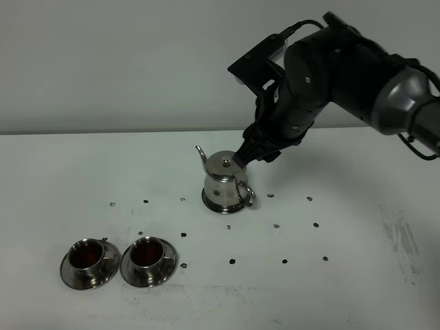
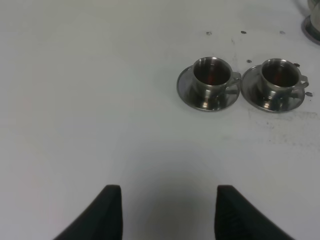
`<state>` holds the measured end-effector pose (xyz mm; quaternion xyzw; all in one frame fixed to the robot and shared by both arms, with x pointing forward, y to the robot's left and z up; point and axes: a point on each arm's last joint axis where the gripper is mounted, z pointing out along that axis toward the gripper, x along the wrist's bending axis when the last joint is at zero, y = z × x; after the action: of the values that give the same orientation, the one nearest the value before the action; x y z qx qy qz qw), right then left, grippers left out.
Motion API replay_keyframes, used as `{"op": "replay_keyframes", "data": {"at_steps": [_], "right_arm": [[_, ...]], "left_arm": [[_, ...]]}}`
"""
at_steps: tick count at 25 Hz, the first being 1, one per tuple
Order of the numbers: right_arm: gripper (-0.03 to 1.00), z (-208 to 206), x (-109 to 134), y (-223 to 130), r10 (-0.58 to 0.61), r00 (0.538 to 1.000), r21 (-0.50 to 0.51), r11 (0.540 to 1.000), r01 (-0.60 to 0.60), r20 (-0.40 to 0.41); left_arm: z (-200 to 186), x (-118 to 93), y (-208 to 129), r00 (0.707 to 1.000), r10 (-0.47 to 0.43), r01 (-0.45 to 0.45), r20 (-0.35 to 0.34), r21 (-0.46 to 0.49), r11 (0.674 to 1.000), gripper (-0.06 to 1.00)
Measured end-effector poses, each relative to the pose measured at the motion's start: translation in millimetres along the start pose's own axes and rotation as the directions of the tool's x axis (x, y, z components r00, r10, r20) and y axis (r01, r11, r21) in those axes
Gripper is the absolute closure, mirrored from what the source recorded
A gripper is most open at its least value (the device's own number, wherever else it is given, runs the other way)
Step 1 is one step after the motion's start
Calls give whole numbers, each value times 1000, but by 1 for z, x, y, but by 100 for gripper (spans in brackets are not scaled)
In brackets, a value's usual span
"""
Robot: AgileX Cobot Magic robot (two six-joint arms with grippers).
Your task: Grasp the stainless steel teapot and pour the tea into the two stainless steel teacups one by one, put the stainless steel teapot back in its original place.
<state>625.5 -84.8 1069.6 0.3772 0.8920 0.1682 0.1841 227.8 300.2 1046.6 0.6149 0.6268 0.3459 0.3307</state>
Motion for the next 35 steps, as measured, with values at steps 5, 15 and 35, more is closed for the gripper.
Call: {"op": "replay_keyframes", "data": {"at_steps": [5, 15, 35], "right_arm": [[57, -41, 9, -61, -4, 1000, 44, 999, 4, -3], [70, -179, 19, -189, 28, 992, -67, 998, -20, 122], [76, -195, 90, -367, 452, 881, -323, 862, -391, 140]], "left_arm": [[0, 0, 0, 1000, 0, 0, 0, 0, 1000, 46], [0, 0, 0, 1000, 0, 0, 0, 0, 1000, 46], [0, 0, 0, 1000, 0, 0, 0, 0, 1000, 46]]}}
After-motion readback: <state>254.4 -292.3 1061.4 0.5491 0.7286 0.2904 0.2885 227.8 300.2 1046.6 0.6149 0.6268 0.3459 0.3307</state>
